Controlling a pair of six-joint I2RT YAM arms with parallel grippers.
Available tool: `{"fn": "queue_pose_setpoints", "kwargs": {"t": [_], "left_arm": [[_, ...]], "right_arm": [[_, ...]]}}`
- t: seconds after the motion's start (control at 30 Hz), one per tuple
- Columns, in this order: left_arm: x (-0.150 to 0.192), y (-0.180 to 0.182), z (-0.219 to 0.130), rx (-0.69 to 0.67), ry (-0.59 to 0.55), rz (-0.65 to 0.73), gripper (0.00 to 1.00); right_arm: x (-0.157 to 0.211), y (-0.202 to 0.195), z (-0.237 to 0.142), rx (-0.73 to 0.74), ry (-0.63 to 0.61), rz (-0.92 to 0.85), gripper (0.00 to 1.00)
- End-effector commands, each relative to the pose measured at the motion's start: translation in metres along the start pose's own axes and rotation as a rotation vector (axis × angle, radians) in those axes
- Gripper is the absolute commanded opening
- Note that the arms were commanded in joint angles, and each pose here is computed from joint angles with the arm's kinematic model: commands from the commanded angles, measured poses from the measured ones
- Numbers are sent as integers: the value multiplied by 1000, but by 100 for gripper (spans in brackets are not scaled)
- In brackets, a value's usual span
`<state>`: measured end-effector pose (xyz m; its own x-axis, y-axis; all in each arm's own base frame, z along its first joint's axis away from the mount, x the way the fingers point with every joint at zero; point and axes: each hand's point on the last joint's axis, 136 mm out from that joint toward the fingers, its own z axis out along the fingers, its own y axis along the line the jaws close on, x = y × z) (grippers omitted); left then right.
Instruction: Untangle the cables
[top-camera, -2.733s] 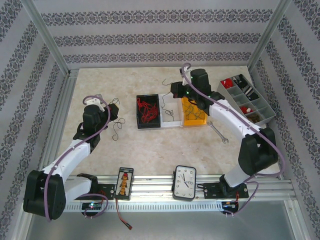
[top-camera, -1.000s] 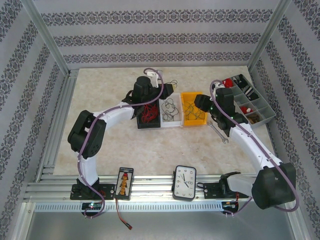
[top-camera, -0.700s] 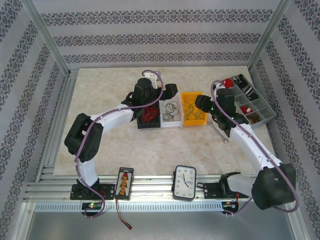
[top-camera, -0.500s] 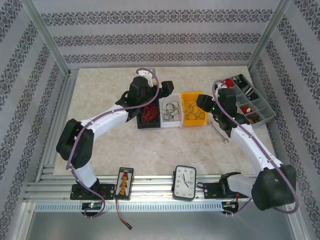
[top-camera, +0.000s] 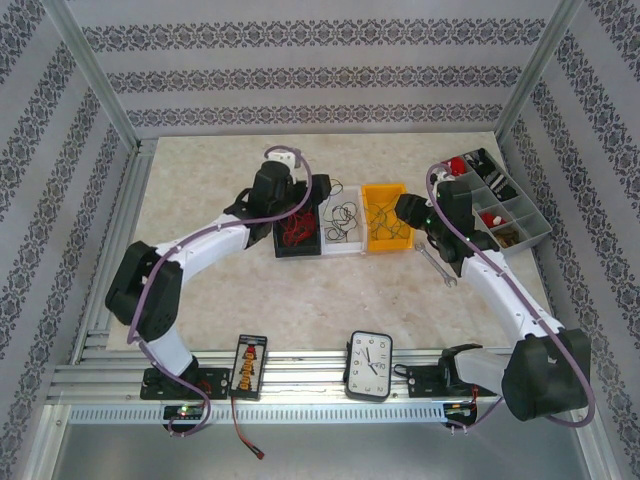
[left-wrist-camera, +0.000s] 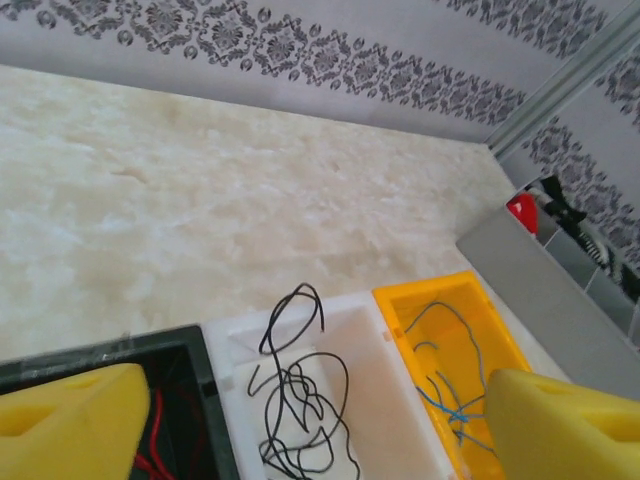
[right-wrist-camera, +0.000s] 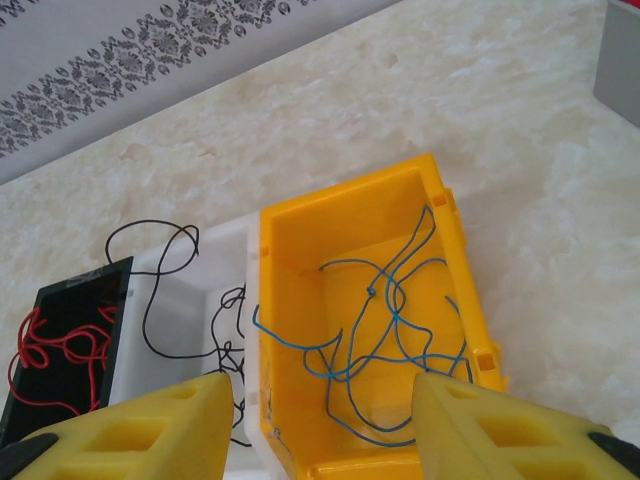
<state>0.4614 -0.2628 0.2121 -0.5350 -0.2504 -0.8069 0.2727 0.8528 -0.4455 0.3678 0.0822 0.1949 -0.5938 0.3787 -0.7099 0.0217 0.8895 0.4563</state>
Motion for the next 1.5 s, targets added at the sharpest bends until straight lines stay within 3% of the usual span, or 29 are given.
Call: {"fn": "queue_pose_setpoints", "kwargs": {"t": [0.0, 0.27, 0.37, 0.5, 0.67, 0.83, 0.97, 1.03, 1.17, 1.3, 1.47], "left_arm": [[2, 5, 27, -44, 72, 72, 80], [12, 12, 90, -71, 117, 96, 77], [18, 7, 100, -30, 118, 94, 70], [28, -10, 99, 90, 129, 53, 50], [46, -13, 86, 122, 161, 26, 25], [61, -17, 70, 135, 200, 16, 18], [79, -21, 61, 132, 260, 27, 19], [79, -24, 57, 139, 252, 27, 27], [59, -26, 48, 124, 178, -2, 63], [30, -8, 22, 19, 24, -29, 97], [-4, 52, -49, -264, -177, 6, 99]], "right_arm": [[3, -1, 5, -8, 15, 16, 51], [2, 2, 6, -15, 25, 14, 51], [1, 3, 5, -15, 26, 9, 51], [0, 4, 6, -20, 30, 10, 51], [1, 3, 6, -18, 32, 13, 51], [4, 2, 8, -18, 39, 22, 51], [5, 1, 7, -14, 36, 27, 51], [5, 0, 7, -11, 36, 29, 51], [6, -7, 7, 18, 30, 31, 51], [5, -26, 4, 94, -4, 43, 53], [2, -66, -5, 223, -54, 36, 54]]}}
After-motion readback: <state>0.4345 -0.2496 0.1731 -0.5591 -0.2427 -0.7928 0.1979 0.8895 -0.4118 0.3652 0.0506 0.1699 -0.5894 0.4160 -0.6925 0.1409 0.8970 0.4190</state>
